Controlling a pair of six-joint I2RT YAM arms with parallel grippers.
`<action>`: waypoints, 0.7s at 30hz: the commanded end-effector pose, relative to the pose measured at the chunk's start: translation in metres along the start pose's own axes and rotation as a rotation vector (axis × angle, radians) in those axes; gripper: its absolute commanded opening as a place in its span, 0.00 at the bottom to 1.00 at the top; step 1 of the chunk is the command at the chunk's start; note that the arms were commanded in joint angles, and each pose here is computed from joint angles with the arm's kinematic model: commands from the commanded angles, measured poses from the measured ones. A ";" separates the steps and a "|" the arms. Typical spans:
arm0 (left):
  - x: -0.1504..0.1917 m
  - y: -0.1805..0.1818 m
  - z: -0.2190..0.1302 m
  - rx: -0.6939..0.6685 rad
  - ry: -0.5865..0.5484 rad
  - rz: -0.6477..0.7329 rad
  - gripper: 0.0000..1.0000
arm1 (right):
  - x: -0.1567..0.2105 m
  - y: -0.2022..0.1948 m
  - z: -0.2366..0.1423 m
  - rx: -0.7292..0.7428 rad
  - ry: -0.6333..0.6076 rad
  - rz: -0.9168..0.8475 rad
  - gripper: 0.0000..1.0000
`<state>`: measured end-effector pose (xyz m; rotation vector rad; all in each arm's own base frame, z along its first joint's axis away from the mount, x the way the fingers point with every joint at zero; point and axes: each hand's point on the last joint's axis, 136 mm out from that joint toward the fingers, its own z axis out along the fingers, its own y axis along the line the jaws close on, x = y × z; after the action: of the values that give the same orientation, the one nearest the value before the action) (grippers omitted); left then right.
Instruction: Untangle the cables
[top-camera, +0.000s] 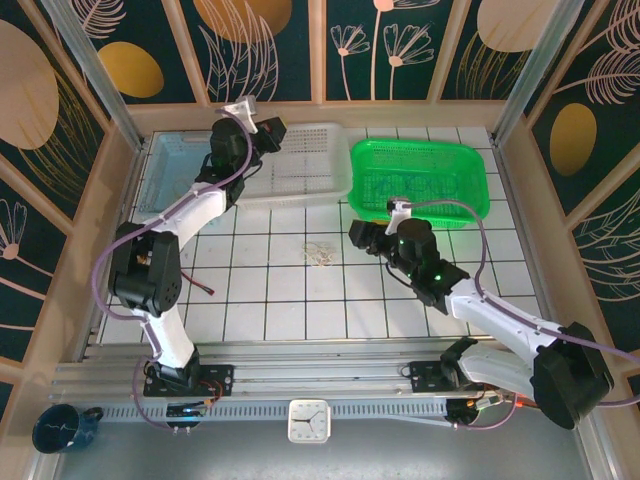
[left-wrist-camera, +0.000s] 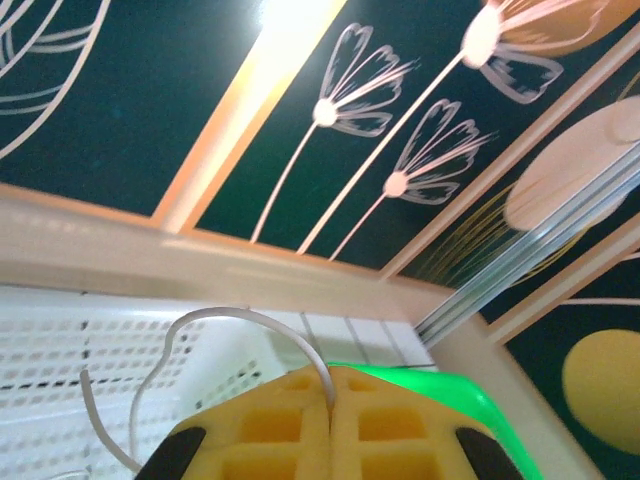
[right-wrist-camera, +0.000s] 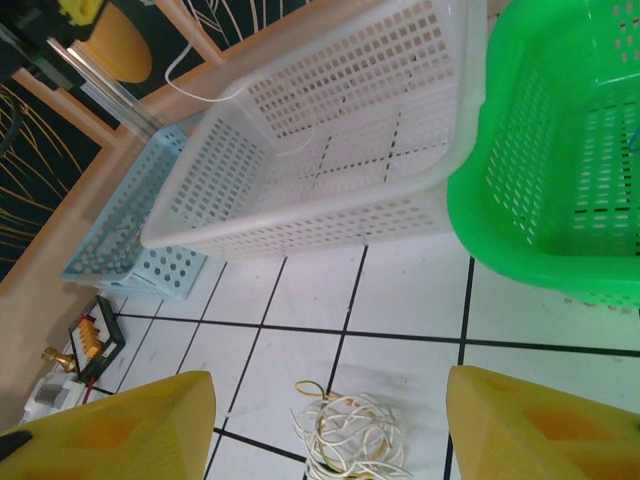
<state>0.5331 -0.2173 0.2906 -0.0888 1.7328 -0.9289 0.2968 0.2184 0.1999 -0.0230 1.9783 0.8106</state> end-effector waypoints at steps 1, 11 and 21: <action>0.004 0.011 0.010 -0.016 0.024 0.044 0.14 | 0.008 -0.003 -0.002 0.005 0.023 0.016 0.63; -0.004 -0.001 0.001 -0.014 0.062 0.076 0.93 | 0.022 0.003 0.014 0.042 0.089 -0.042 0.62; 0.007 0.028 0.000 -0.253 0.258 0.108 0.99 | 0.042 0.009 0.029 0.058 0.148 -0.071 0.61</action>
<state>0.5420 -0.2154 0.2950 -0.0253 1.9155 -0.7914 0.2875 0.2496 0.1517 -0.1151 2.1502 0.7466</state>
